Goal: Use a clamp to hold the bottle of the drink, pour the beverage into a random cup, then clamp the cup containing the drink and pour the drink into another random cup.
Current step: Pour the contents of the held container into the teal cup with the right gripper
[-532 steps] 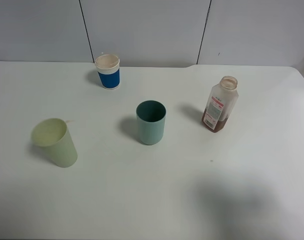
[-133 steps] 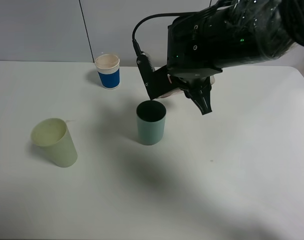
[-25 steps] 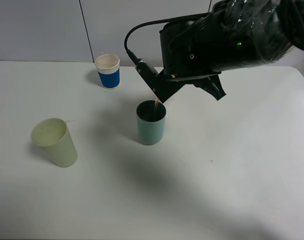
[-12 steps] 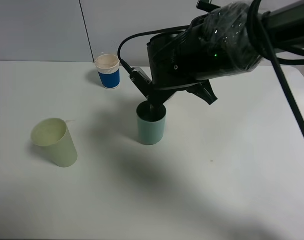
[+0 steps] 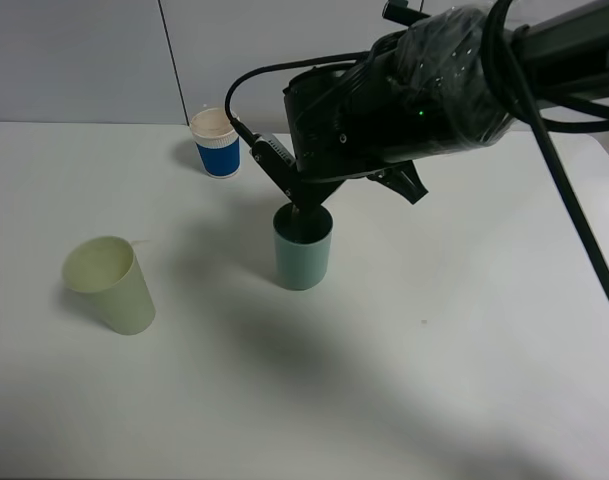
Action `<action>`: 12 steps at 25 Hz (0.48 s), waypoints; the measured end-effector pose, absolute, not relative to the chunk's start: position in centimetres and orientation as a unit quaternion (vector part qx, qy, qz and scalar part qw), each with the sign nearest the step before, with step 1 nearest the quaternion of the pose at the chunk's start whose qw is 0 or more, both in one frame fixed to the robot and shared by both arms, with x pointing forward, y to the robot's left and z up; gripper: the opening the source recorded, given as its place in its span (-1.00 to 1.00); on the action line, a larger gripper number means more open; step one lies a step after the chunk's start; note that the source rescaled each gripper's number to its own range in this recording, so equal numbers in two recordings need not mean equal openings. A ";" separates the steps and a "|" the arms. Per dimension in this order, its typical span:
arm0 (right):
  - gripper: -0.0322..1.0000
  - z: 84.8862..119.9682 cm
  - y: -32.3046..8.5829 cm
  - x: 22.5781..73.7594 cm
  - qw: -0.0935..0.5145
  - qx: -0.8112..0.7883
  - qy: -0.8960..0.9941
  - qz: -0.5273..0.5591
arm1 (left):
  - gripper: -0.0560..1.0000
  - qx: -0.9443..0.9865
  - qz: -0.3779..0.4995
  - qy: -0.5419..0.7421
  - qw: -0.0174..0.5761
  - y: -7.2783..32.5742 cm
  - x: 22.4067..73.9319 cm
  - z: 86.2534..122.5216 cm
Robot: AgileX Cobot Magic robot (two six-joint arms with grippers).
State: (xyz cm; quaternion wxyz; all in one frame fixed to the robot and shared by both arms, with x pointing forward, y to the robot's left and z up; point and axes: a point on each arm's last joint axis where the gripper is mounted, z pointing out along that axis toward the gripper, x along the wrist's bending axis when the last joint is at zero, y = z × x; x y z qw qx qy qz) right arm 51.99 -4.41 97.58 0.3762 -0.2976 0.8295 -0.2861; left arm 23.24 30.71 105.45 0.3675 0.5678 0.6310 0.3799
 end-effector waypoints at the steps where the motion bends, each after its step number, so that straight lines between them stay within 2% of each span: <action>1: -0.93 97.6 -4.4 52.0 0.377 -0.298 0.829 -0.287 | 0.77 0.568 0.380 0.631 0.367 30.7 23.2 105.4; 12: -0.93 97.9 -4.4 52.2 0.390 -0.309 0.815 -0.297 | 0.77 0.568 0.380 0.631 0.367 30.7 23.2 105.4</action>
